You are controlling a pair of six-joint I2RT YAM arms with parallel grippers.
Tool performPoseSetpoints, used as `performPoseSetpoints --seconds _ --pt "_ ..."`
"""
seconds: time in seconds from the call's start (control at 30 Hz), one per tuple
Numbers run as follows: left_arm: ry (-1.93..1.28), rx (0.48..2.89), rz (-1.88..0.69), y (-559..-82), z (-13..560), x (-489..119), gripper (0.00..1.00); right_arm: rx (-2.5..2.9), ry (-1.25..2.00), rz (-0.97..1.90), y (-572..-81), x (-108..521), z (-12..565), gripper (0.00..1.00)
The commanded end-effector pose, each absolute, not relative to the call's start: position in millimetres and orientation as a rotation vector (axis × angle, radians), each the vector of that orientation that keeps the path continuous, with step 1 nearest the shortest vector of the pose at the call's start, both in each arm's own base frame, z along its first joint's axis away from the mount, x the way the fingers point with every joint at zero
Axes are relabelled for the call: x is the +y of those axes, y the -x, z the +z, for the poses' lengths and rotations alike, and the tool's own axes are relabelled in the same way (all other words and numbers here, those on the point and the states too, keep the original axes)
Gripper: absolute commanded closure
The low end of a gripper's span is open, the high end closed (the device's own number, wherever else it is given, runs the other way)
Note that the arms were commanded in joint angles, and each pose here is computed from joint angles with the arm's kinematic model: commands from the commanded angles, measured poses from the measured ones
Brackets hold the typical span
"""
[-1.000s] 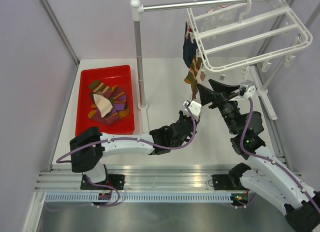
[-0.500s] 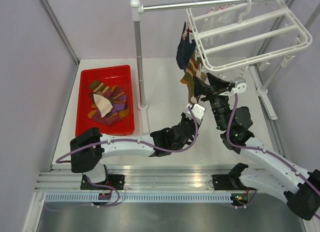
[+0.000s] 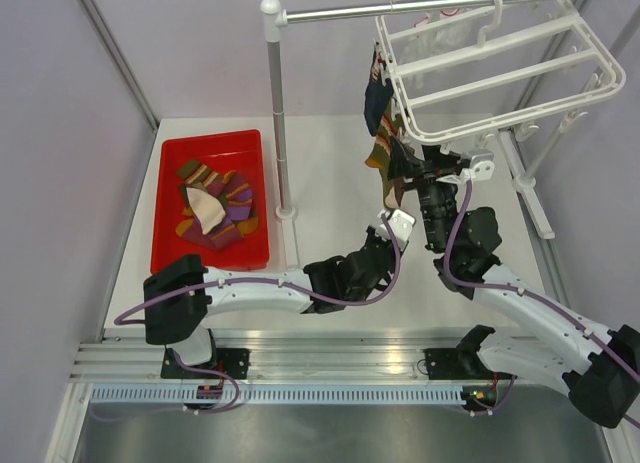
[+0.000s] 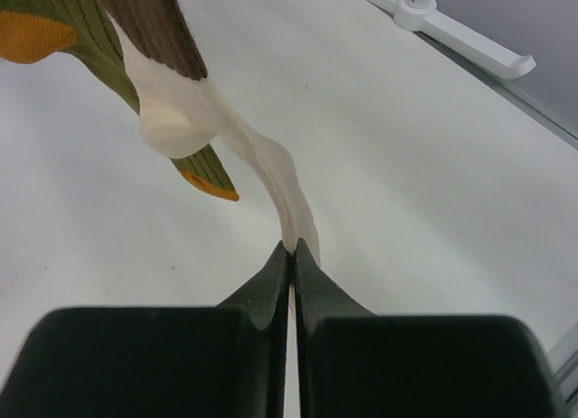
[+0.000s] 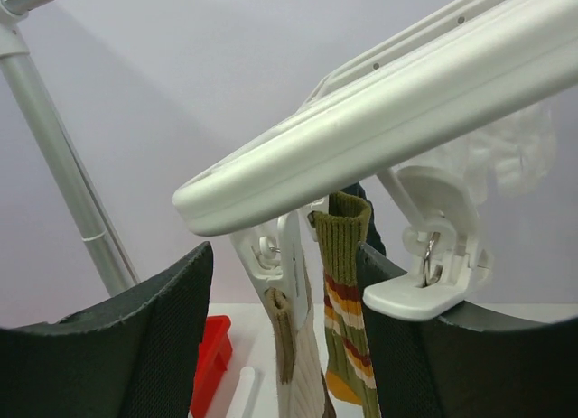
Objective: Remove the socks clipped to the hanger
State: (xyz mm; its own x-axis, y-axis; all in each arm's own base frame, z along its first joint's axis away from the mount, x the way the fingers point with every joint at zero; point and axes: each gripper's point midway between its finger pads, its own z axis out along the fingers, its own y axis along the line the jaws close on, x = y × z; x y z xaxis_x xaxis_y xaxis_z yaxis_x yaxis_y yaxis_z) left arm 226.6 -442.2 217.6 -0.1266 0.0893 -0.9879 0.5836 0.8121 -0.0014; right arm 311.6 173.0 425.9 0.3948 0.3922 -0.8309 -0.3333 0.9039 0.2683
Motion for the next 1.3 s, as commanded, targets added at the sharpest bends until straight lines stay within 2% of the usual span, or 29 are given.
performPoseSetpoints --seconds 0.0,0.1,0.43,0.53,0.9,1.1,1.27 --pt "-0.541 1.624 -0.469 -225.2 234.9 -452.0 0.98 0.989 -0.110 0.465 -306.6 164.4 456.3 0.32" --pt "-0.542 1.621 -0.471 -224.6 236.2 -452.7 0.98 1.000 -0.100 0.455 -309.8 167.4 457.1 0.35" --pt "-0.536 1.623 -0.465 -224.7 236.2 -450.9 0.98 0.993 -0.113 0.461 -304.1 161.4 463.2 0.88" --pt "-0.530 1.624 -0.456 -224.8 235.8 -448.4 0.98 0.998 -0.127 0.469 -301.1 157.6 463.3 0.99" --pt "-0.448 1.641 -0.446 -229.8 244.6 -423.4 0.98 1.004 -0.144 0.474 -292.7 148.4 463.9 0.99" --pt "-0.280 1.673 -0.415 -241.3 274.5 -355.3 0.98 1.015 -0.154 0.463 -288.5 141.5 462.5 0.99" --pt "-0.092 1.684 -0.353 -263.7 294.6 -270.0 0.98 1.018 -0.154 0.461 -284.7 137.8 463.3 0.99"
